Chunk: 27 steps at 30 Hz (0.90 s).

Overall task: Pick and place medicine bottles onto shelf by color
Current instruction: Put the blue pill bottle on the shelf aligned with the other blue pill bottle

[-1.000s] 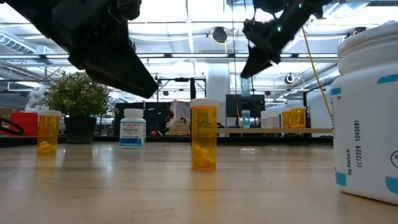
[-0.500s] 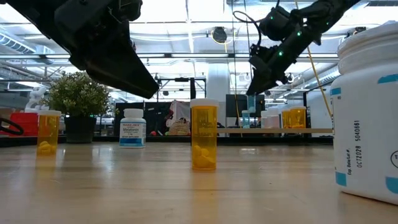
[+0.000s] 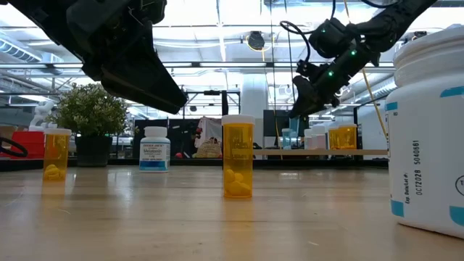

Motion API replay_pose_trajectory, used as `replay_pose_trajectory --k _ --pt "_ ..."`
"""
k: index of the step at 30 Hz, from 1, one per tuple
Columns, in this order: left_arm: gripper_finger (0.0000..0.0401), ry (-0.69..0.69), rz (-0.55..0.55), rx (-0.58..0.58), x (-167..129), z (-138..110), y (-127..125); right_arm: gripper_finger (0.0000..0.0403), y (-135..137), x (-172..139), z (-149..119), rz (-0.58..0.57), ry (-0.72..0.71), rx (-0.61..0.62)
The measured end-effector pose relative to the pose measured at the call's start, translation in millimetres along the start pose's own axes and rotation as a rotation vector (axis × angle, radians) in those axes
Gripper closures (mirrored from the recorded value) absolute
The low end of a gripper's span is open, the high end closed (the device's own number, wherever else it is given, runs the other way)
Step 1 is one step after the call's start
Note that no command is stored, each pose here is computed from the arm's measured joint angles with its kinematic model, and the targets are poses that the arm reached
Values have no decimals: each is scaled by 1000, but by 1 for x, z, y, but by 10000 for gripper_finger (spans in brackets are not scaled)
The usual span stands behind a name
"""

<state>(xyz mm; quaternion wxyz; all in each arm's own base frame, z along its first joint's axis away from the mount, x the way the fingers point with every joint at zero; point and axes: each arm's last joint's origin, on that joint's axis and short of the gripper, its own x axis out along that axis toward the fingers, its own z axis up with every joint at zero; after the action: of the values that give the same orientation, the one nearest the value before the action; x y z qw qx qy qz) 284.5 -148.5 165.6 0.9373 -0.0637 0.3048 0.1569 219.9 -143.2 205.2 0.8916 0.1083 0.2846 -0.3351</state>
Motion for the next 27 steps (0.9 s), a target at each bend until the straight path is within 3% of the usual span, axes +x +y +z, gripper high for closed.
replay_pose_trajectory --k 27 --pt "173 -35 -14 8 2 6 0 279 -9 17 -14 16 68 50"
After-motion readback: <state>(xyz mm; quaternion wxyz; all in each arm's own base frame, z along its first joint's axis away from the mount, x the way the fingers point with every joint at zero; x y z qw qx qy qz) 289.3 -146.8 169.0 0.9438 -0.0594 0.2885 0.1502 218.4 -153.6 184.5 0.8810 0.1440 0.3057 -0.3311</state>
